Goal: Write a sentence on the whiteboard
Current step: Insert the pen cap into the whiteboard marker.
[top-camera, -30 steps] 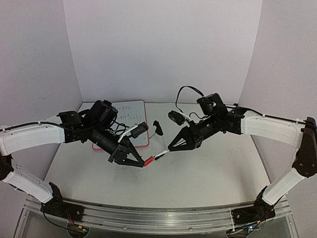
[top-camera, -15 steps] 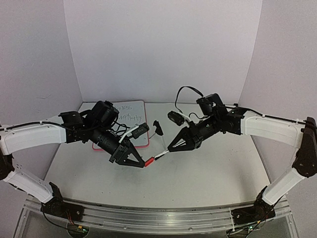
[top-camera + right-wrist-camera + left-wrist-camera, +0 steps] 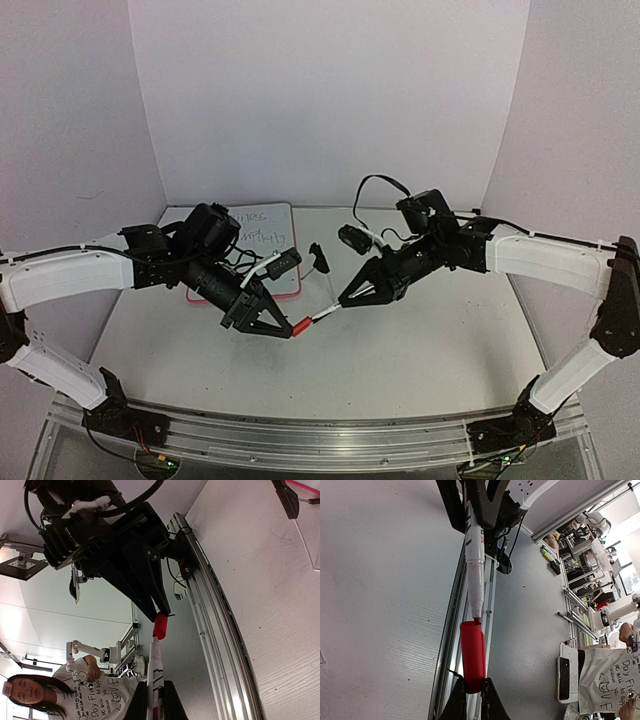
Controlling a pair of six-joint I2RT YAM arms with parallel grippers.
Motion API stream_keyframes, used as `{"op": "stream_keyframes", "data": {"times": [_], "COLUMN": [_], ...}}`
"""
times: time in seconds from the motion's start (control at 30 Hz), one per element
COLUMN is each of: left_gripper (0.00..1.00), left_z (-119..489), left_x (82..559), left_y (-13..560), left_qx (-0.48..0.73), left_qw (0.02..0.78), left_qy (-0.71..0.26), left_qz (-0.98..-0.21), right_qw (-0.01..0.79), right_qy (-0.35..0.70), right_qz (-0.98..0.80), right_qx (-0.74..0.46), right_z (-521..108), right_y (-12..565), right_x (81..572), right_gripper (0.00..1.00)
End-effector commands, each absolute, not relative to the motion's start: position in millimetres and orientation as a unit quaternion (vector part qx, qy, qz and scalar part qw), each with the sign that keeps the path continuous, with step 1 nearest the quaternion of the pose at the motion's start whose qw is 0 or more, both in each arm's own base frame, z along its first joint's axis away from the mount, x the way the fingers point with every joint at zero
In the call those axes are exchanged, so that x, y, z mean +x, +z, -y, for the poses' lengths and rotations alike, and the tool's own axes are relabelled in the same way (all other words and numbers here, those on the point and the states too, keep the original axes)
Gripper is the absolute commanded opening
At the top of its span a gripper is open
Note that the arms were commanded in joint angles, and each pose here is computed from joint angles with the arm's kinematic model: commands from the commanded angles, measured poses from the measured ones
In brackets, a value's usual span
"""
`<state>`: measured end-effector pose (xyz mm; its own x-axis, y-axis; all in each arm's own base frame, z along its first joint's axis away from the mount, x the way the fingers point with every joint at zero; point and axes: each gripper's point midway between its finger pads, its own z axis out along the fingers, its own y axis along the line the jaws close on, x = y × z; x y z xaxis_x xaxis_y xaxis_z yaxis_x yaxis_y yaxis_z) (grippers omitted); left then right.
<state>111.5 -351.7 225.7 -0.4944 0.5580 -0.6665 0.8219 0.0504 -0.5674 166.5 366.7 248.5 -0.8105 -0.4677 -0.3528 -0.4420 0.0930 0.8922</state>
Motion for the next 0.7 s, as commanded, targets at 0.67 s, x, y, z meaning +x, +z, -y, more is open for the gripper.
{"op": "stream_keyframes", "data": {"times": [0.67], "left_gripper": [0.00], "left_z": [362.9], "left_x": [115.0], "left_y": [253.9], "left_qx": [0.500], "left_qw": [0.173], "left_qy": [-0.511], "left_qz": [-0.678], "right_qw": [0.021], "right_qy": [-0.602], "right_qz": [0.731], "right_qx": [0.322], "right_z": [-375.2], "right_y": [240.9], "right_x": [161.7], "right_gripper": [0.00]}}
